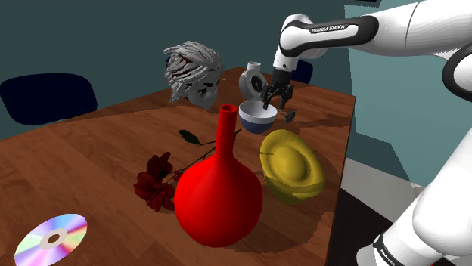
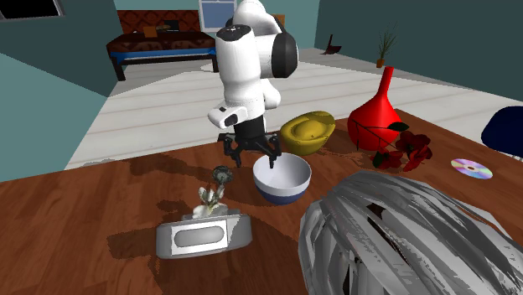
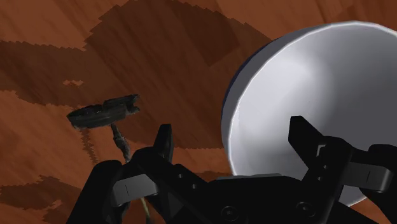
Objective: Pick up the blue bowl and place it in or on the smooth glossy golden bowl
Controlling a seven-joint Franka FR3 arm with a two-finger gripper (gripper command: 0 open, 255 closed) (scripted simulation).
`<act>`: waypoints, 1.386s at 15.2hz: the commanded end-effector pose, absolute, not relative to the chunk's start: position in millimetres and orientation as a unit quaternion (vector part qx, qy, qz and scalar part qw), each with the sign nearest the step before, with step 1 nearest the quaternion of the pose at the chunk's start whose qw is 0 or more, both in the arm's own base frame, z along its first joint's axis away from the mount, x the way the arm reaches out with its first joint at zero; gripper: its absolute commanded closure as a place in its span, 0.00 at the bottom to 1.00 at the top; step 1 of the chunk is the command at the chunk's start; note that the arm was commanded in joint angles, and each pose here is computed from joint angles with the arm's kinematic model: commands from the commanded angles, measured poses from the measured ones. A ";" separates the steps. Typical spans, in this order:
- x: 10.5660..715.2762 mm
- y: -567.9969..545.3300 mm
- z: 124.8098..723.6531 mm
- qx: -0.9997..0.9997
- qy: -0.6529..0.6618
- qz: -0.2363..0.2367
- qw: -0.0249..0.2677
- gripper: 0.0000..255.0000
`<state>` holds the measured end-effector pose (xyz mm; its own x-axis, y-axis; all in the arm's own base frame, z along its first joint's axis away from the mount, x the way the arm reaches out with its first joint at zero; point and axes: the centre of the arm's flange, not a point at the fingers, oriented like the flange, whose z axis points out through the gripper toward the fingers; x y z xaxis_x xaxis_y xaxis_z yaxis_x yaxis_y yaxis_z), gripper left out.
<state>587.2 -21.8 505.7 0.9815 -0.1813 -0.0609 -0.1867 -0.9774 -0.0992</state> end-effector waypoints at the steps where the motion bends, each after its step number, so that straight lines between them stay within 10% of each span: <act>1: 587.7 -21.4 495.4 -0.994 0.093 0.025 0.052 0.00; 11: 587.2 -19.9 481.9 -0.994 0.093 0.025 0.052 0.00; 12: 587.2 -19.9 481.9 -0.994 0.093 0.025 0.052 1.00; 21: 587.2 -19.9 481.9 -0.994 0.093 0.025 0.052 1.00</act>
<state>587.1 -20.0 482.5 0.9817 -0.1810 -0.0595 -0.1863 -0.9774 -0.0999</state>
